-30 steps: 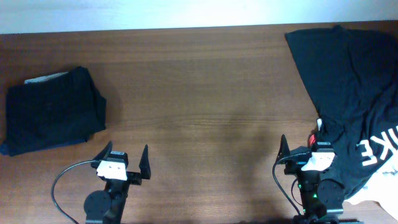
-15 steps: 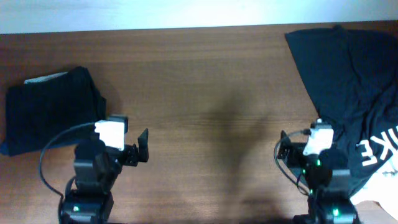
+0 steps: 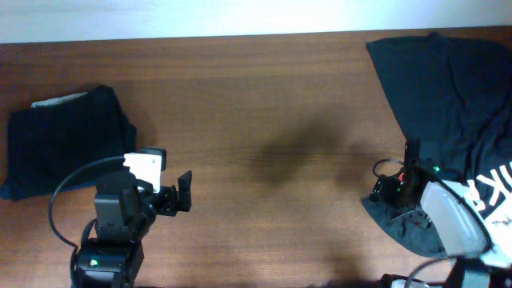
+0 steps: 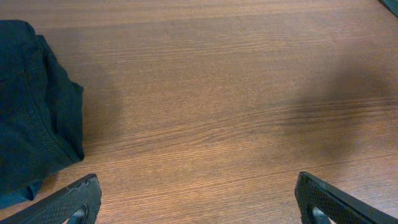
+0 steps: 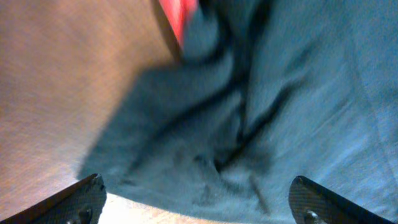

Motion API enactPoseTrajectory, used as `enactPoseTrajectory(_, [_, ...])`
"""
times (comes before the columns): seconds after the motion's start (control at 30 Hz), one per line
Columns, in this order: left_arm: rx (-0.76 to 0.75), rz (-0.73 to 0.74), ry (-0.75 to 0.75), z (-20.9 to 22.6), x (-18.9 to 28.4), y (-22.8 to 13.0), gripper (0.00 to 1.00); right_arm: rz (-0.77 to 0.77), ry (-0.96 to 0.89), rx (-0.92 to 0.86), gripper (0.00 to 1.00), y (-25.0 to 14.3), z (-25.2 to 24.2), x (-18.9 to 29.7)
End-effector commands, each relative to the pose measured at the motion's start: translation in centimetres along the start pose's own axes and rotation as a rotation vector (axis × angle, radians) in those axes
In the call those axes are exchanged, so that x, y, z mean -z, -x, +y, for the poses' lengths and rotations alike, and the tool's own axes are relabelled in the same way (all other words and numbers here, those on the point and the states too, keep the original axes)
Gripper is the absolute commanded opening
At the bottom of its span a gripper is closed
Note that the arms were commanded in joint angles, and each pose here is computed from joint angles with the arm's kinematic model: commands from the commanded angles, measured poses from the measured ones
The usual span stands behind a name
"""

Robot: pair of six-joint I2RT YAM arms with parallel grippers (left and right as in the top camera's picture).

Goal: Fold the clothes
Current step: 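Reach the right gripper to the black shirt's edge and grasp it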

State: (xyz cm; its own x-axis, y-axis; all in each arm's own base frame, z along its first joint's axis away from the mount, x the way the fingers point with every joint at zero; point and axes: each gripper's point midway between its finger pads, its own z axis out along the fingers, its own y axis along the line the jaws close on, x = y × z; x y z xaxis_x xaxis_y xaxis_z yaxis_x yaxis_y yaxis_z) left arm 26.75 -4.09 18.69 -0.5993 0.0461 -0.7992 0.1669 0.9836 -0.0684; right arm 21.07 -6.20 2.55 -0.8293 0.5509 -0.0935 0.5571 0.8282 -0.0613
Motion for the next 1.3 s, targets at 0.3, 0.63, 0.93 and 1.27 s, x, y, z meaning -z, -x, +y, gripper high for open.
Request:
enactPoseTrajectory(0.3, [-0.017,-0.035,-0.02,-0.4,0.6,1.3,0.99,0.188,0.118,-0.02,0.04,-2.9,2.1,-1.5])
enactPoseTrajectory(0.63, [-0.018,-0.042,-0.02,-0.4,0.6,1.5,0.99,0.011,0.219,0.087,0.8,2.9,3.8,9.6])
enactPoseTrajectory(0.93, [-0.018,-0.037,-0.02,-0.4,0.6,1.4,0.99,0.137,0.169,-0.153,0.99,-2.9,2.6,-0.7])
enactPoseTrajectory(1.27, [-0.013,-0.004,-0.02,-0.4,0.5,0.5,0.99,0.085,0.156,-0.151,0.8,-2.4,2.3,-1.9])
